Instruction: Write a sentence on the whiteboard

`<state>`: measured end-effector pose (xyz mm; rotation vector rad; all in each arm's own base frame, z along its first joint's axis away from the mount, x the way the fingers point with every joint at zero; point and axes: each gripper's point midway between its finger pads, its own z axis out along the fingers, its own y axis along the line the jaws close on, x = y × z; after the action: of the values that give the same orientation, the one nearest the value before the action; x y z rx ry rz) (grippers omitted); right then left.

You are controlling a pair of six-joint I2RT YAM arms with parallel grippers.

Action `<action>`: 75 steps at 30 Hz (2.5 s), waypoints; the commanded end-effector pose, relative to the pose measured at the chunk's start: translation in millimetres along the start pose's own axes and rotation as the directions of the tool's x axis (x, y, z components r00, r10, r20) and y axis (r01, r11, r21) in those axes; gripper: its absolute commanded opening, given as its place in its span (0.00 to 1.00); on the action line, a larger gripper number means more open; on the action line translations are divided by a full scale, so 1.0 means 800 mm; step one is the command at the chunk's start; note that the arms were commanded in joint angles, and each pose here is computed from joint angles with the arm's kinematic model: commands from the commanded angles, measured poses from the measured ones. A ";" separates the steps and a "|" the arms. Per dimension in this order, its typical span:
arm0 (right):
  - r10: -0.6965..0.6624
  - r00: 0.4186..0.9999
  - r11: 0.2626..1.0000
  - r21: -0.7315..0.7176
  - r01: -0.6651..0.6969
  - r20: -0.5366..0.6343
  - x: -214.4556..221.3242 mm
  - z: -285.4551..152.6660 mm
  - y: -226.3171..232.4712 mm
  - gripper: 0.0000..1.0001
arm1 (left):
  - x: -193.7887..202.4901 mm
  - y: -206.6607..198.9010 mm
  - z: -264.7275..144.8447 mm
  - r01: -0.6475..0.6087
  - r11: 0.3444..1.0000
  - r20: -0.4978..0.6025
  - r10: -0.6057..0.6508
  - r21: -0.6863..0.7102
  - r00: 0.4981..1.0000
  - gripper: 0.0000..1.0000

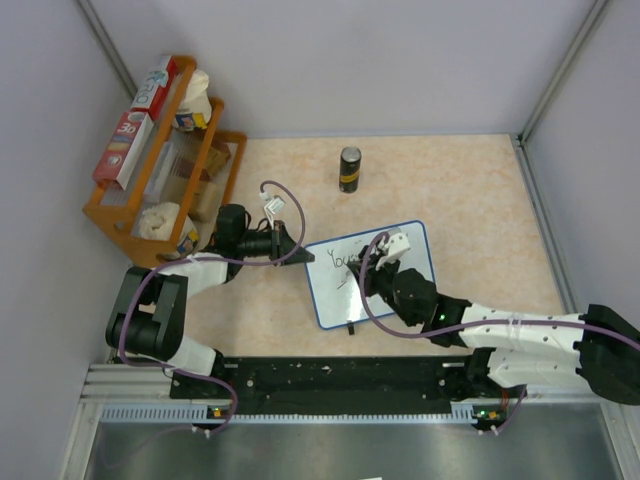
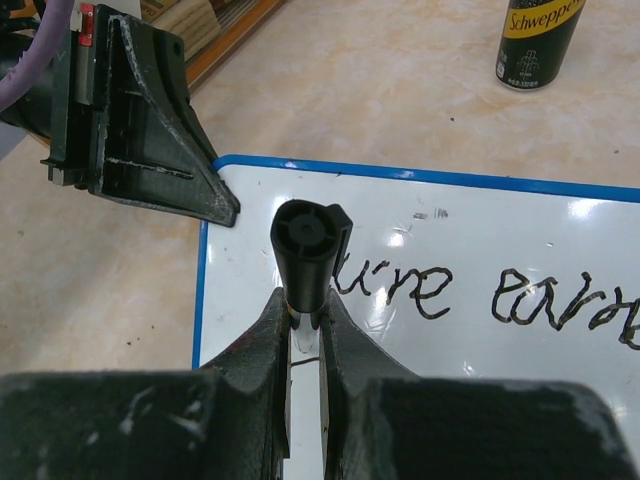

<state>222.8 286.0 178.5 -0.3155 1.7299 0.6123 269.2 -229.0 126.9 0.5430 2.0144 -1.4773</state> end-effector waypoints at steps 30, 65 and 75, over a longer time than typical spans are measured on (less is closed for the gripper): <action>0.019 0.996 1.000 -0.022 -0.021 -0.088 0.036 -0.018 -0.004 0.00 | 0.027 0.038 0.005 -0.027 0.993 -0.037 0.023 -0.116 0.999 0.00; 0.071 0.993 0.997 0.032 -0.075 0.098 -0.068 -0.004 -0.019 0.00 | 0.028 0.038 0.005 -0.023 0.993 -0.040 0.019 -0.115 0.999 0.00; 0.076 0.996 0.996 0.050 -0.078 0.045 -0.044 0.003 -0.025 0.00 | 0.028 0.038 0.005 -0.025 0.993 -0.040 0.020 -0.115 0.999 0.00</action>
<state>238.7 260.7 184.3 -0.2451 1.7607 0.5694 269.2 -229.0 126.9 0.5430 2.0144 -1.4773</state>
